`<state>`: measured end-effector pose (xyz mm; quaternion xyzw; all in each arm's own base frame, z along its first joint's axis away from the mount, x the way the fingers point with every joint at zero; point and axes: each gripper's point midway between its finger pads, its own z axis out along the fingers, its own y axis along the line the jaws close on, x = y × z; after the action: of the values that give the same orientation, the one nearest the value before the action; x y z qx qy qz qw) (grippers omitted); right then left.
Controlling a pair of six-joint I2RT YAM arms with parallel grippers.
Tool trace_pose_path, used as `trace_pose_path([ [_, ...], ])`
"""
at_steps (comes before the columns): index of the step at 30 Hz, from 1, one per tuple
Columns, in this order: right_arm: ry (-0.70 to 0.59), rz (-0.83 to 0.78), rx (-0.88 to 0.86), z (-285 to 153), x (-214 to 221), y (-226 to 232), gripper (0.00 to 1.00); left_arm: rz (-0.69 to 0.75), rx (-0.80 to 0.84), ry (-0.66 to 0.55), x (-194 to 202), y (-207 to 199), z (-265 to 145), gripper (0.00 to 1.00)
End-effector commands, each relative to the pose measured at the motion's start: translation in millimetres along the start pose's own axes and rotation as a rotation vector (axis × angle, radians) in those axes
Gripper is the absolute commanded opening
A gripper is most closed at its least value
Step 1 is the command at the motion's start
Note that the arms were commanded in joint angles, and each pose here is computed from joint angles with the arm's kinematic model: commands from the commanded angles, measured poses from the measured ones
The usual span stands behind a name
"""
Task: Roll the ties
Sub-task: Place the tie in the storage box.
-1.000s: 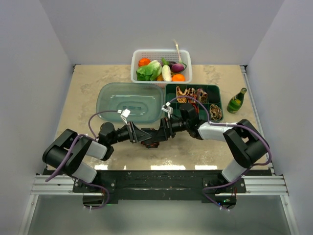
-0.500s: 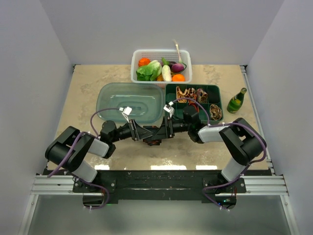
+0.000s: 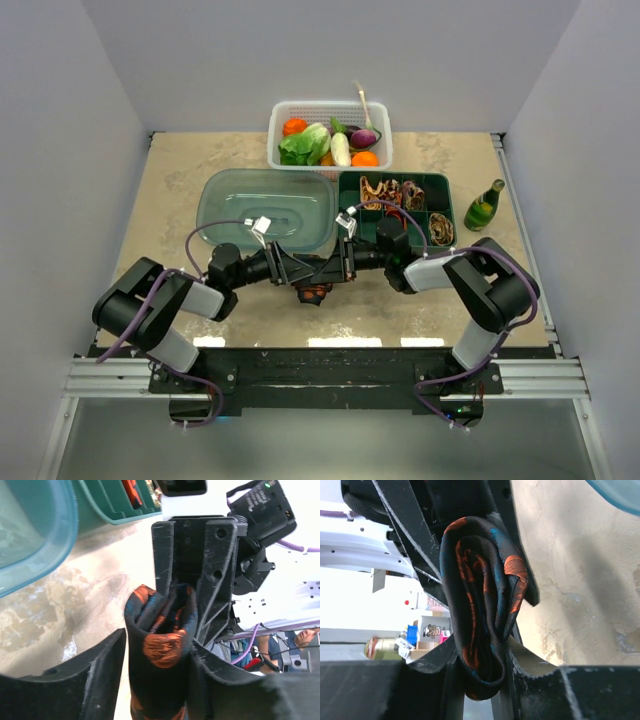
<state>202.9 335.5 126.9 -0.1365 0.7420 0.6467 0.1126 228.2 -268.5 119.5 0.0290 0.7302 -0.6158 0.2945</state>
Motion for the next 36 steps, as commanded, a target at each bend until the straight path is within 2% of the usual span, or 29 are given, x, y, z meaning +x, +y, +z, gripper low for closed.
trace_pose_path([
  [1, 0.031, -0.008, -0.046, 1.3, 7.1, 5.8, 0.28, 0.058, -0.011, -0.042, -18.4, -4.4, 9.5, 0.57],
  [4, 0.029, 0.002, -0.053, 2.2, 6.5, 5.5, 0.28, 0.04, -0.1, -0.034, -22.8, 6.8, 11.5, 0.65],
  [6, 0.024, 0.007, -0.063, 3.0, 4.7, 6.8, 0.28, 0.097, -0.143, -0.063, -37.2, 6.2, 13.1, 0.7],
  [8, 0.022, 0.013, -0.06, 3.6, 3.9, 4.5, 0.28, 0.116, -0.218, -0.042, -36.1, 16.3, 9.6, 0.73],
  [9, 0.022, 0.013, -0.06, 3.8, 4.0, 3.9, 0.28, 0.146, -0.232, -0.072, -49.1, 10.0, 11.0, 0.73],
  [11, 0.025, 0.016, -0.061, 4.7, 4.1, 3.4, 0.28, 0.159, -0.3, -0.055, -49.8, 18.3, 6.7, 0.76],
  [14, 0.022, 0.026, -0.074, 5.7, 1.6, 4.7, 0.28, 0.202, -0.324, -0.084, -66.1, 9.3, 5.1, 0.79],
  [19, 0.001, 0.017, -0.109, 8.5, -9.7, 12.6, 0.29, 0.282, -0.391, -0.119, -89.9, -6.8, -3.4, 0.79],
  [21, -0.005, 0.007, -0.118, 10.6, -16.6, 16.4, 0.29, 0.318, -0.402, -0.136, -99.3, -18.4, -8.1, 0.74],
  [22, -0.005, 0.007, -0.118, 11.7, -18.4, 16.3, 0.3, 0.324, -0.443, -0.106, -94.2, -13.5, -14.3, 0.7],
  [24, -0.012, -0.005, -0.124, 14.2, -26.0, 19.3, 0.29, 0.34, -0.484, -0.108, -95.7, -20.0, -25.9, 0.61],
  [25, -0.011, -0.004, -0.122, 15.5, -27.5, 17.8, 0.29, 0.357, -0.497, -0.116, -97.1, -22.5, -31.1, 0.51],
  [27, -0.011, -0.01, -0.124, 18.6, -32.1, 18.7, 0.29, 0.378, -0.523, -0.15, -98.9, -35.3, -47.5, 0.4],
  [28, -0.011, -0.01, -0.122, 19.3, -33.5, 16.9, 0.3, 0.39, -0.525, -0.166, -100.7, -41.1, -52.8, 0.31],
  [29, -0.01, -0.011, -0.124, 21.1, -36.3, 16.6, 0.3, 0.409, -0.506, -0.194, -102.9, -54.3, -59.5, 0.28],
  [30, -0.012, -0.014, -0.124, 21.6, -38.4, 16.6, 0.3, 0.409, -0.499, -0.176, -97.7, -57.9, -62.9, 0.25],
  [31, -0.009, -0.013, -0.124, 22.4, -38.9, 15.8, 0.3, 0.411, -0.491, -0.166, -94.4, -61.7, -65.2, 0.17],
  [33, -0.011, -0.011, -0.12, 24.9, -43.6, 13.9, 0.3, 0.399, -0.443, -0.098, -76.7, -68.9, -65.7, 0.08],
  [34, -0.014, -0.014, -0.117, 25.2, -46.1, 12.4, 0.3, 0.395, -0.427, -0.074, -70.3, -70.6, -65.1, 0.0],
  [36, -0.016, -0.014, -0.114, 27.4, -50.7, 11.1, 0.3, 0.388, -0.376, -0.002, -47.9, -74.1, -61.3, 0.0],
])
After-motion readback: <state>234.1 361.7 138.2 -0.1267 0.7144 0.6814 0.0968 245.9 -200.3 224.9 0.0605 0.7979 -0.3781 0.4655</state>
